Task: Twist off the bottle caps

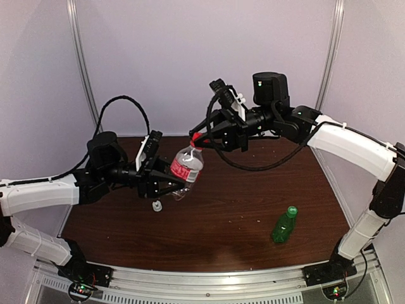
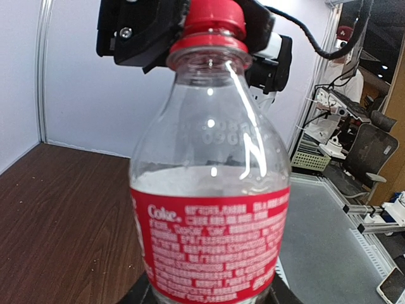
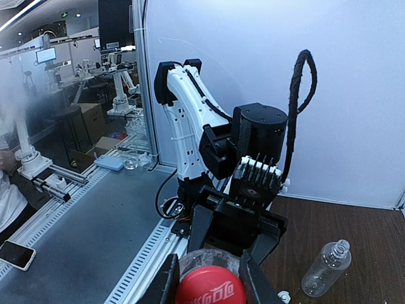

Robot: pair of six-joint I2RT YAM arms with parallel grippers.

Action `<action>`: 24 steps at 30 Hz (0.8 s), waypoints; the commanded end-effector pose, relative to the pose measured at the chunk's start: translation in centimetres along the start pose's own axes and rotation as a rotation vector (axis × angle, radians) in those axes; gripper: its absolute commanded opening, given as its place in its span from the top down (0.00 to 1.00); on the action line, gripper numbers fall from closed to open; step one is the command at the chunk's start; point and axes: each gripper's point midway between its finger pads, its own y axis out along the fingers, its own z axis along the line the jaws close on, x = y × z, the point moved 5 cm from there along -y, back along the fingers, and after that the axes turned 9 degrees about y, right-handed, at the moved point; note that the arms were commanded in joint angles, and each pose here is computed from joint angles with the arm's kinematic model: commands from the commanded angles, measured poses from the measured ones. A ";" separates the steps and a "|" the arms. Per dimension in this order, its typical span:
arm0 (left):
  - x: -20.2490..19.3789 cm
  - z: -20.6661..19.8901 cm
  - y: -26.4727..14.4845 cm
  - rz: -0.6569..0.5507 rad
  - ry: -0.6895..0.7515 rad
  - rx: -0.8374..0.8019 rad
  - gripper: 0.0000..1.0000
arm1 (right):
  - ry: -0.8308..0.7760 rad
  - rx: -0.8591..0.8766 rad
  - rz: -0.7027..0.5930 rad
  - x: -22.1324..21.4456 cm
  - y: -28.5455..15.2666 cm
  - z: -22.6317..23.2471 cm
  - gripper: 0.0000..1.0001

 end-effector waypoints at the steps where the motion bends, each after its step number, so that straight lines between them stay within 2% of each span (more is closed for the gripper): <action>1: 2.2 -0.6 -0.1 -0.071 0.103 -0.046 0.87 | -0.039 -0.027 -0.011 0.6 -1.1 -0.2 0.72; 10: 1.9 -1.0 0.0 -0.072 0.094 -0.097 0.87 | -0.102 0.045 -0.028 1.3 -1.8 0.2 0.72; 21: 1.8 -1.4 0.2 -0.070 0.058 -0.173 0.87 | -0.110 0.096 -0.005 1.3 -2.0 -0.5 0.62; 24: 1.9 -1.4 0.2 -0.072 0.059 -0.160 0.87 | -0.108 0.062 -0.003 1.4 -2.1 -0.6 0.68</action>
